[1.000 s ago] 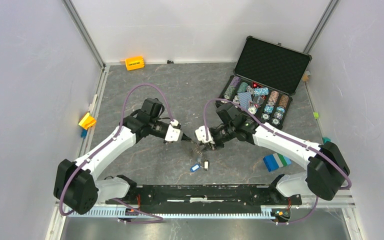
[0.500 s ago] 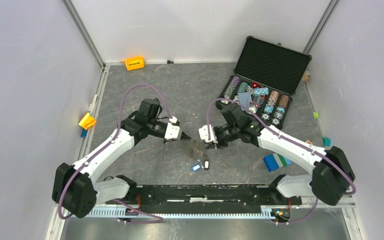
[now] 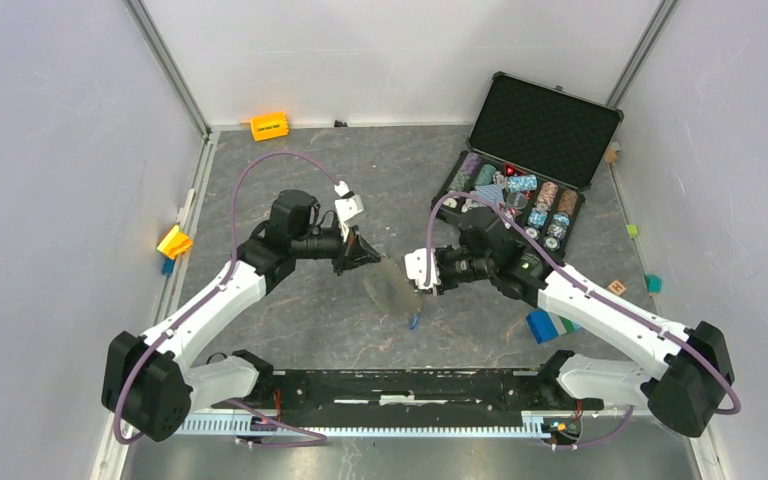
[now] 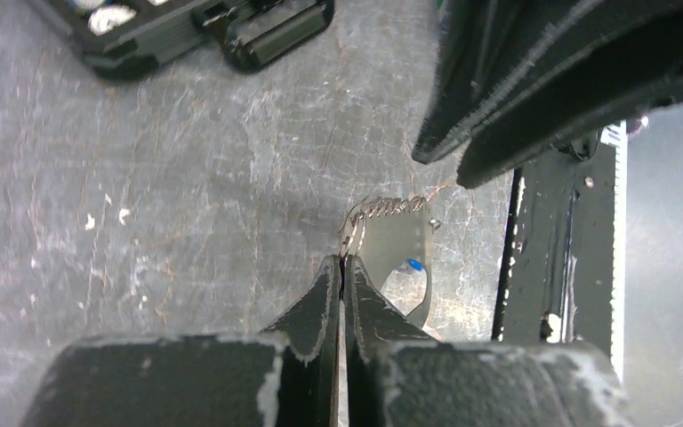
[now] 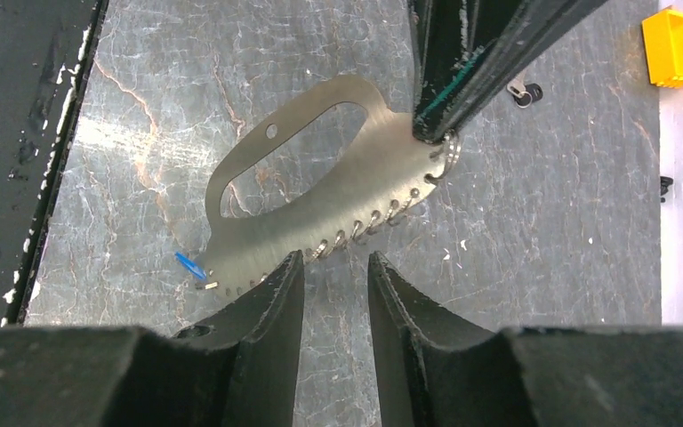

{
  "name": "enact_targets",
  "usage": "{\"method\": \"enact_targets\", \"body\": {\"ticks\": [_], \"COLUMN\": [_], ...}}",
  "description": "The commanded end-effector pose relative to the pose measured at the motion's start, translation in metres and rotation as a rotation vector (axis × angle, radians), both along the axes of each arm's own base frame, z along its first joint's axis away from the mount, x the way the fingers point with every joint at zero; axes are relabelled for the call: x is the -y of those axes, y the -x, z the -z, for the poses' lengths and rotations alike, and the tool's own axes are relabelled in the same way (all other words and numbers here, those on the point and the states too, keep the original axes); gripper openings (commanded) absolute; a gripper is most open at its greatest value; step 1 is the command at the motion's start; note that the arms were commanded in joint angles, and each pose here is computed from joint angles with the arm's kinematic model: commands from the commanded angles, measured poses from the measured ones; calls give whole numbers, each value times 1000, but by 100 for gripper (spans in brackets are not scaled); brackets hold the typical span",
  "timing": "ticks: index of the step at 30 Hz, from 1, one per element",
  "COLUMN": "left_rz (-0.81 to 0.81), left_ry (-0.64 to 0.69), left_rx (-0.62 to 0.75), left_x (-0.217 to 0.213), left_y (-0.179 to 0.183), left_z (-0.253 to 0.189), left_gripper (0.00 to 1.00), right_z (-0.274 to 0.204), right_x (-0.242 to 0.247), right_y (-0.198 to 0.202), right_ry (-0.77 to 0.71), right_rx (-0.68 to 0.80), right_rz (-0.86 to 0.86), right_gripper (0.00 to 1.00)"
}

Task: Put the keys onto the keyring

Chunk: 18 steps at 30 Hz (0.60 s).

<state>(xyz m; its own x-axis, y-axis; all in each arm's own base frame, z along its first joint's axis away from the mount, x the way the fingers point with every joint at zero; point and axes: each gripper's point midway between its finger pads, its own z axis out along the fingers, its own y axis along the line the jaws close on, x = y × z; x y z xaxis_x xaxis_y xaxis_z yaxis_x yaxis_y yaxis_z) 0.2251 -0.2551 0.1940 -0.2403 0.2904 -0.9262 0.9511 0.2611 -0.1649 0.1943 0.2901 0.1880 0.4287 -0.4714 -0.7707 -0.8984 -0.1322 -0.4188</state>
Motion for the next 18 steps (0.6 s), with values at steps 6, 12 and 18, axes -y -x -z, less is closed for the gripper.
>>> {"method": "enact_targets", "body": {"ticks": [6,12,18], "left_rz": [-140,-109,-44], "left_ry": [53,54,51], "left_rx": [-151,-124,-39], "left_x": [5,5,4], "left_y": [-6,0,6], "left_z": [-25,-21,-20], "left_gripper": [2,2,2], "right_z": [-4,-10,-23], "right_x": [-13,-16,-21], "right_y": [-22,-26,-23], "right_ry": [-11,-22,-44], "right_rx": [30,33,24], "right_rz": [114,129,100], "right_gripper": [36,32,31]}}
